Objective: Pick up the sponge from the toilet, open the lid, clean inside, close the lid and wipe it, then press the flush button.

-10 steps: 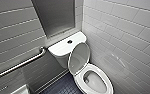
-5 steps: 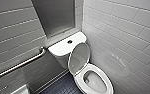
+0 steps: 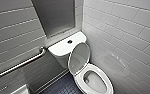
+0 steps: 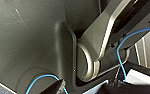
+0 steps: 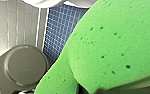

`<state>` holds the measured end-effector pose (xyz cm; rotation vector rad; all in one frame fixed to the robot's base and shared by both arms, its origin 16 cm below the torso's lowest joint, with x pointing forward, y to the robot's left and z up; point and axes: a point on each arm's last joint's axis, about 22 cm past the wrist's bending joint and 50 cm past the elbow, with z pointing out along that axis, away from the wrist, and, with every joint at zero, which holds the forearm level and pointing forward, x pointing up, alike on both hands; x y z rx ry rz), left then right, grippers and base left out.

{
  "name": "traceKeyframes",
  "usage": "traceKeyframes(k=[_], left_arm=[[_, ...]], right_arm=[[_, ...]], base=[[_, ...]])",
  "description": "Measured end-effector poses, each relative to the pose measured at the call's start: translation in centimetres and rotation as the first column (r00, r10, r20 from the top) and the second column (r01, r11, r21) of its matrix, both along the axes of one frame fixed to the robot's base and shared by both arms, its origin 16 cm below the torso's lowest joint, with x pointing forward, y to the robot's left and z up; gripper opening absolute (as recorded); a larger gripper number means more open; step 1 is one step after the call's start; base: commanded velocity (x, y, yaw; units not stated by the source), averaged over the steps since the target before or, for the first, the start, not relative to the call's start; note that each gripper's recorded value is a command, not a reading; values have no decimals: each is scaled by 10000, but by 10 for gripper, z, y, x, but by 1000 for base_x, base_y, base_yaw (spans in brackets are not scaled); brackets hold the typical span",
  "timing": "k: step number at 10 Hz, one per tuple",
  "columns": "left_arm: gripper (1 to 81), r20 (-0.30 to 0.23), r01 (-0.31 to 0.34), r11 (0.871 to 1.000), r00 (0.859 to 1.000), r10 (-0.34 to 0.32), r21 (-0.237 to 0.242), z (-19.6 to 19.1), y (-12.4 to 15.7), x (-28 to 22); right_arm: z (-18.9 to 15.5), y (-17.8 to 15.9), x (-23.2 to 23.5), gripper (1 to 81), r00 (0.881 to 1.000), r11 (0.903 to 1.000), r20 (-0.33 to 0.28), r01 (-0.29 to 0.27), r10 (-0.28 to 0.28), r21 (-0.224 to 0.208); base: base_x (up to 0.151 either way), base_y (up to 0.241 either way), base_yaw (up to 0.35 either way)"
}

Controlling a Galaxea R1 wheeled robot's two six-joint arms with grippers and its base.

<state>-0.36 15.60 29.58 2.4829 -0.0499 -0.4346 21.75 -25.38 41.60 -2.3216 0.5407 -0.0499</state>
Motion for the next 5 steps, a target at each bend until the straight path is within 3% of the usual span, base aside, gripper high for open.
traceKeyframes(k=[1, 3, 5], left_arm=[[811, -105, -16, 10000, 9999, 15, -42, 1, 5, -6], [811, -328, 15, 9996, 9995, -6, 293, -2, 25, -19], [811, -728, -311, 9987, 9968, 340, 402, 4, 12, -36]], right_arm=[[3, 6, 41, 10, 9981, 9998, 617, -1, -12, 207], [6, 0, 103, 10, 9897, 9992, 1389, -367, 342, 150], [12, 13, 147, 10, 9814, 9967, 1807, -727, 650, 363]], base=[[0, 0, 0], [0, 0, 0], [0, 0, 0]])
